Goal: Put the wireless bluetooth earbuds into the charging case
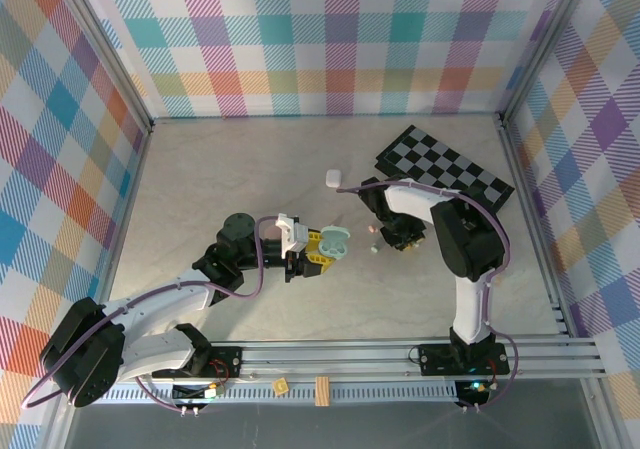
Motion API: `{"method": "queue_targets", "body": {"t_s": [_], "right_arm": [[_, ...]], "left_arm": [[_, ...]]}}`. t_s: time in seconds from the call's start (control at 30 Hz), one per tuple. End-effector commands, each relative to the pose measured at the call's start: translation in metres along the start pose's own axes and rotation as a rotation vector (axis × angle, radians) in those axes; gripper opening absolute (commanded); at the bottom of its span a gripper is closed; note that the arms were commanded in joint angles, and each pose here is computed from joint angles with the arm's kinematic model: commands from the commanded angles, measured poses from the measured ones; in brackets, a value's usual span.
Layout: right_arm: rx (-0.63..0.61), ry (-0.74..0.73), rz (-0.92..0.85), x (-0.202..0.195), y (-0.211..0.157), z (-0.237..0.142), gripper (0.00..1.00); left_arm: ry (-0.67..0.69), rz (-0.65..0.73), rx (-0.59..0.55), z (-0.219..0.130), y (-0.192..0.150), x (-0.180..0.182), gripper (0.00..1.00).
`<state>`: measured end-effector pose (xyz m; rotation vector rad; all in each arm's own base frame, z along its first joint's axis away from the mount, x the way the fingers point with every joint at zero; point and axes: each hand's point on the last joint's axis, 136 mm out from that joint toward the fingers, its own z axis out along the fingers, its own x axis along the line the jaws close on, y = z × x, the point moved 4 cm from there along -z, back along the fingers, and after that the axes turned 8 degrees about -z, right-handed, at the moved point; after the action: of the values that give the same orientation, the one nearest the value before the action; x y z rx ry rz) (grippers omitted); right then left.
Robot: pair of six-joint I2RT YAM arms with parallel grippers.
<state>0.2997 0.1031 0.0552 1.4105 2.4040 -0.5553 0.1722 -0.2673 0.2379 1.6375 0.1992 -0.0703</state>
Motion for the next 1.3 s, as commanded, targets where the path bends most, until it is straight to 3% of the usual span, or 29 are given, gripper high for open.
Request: {"method": "queue_targets", "body": {"t_s": [0.0,0.17,0.37,0.6,0.73,0.9,1.27], "right_arm": [[0.019,-0.039,-0.021,-0.004,0.003,0.010,0.23],[-0.028,0.001,0.001,-0.003,0.005,0.001,0.21],[-0.197,0.218,0.114,-0.003,0.000,-0.042,0.21],[-0.408,0.730,0.275,-0.004,-0.017,-0.104,0.21],[-0.457,0.951,0.325,-0.005,-0.026,-0.129,0.21],[-0.490,1.068,0.317,-0.004,-0.029,-0.147,0.22],[-0.590,1.176,0.235,-0.003,-0.044,-0.182,0.24]], "left_arm": [[-0.018,0.021,-0.006,0.000,0.000,-0.002,0.33],[-0.020,0.022,-0.007,0.001,0.000,-0.001,0.33],[-0.019,0.021,-0.006,0.002,0.000,0.000,0.33],[-0.024,0.020,-0.006,0.004,0.000,0.002,0.33],[-0.029,0.021,-0.008,0.007,0.000,0.004,0.33],[-0.036,0.024,-0.012,0.011,-0.001,0.008,0.33],[-0.021,0.029,0.004,0.017,-0.006,0.017,0.33]]}}
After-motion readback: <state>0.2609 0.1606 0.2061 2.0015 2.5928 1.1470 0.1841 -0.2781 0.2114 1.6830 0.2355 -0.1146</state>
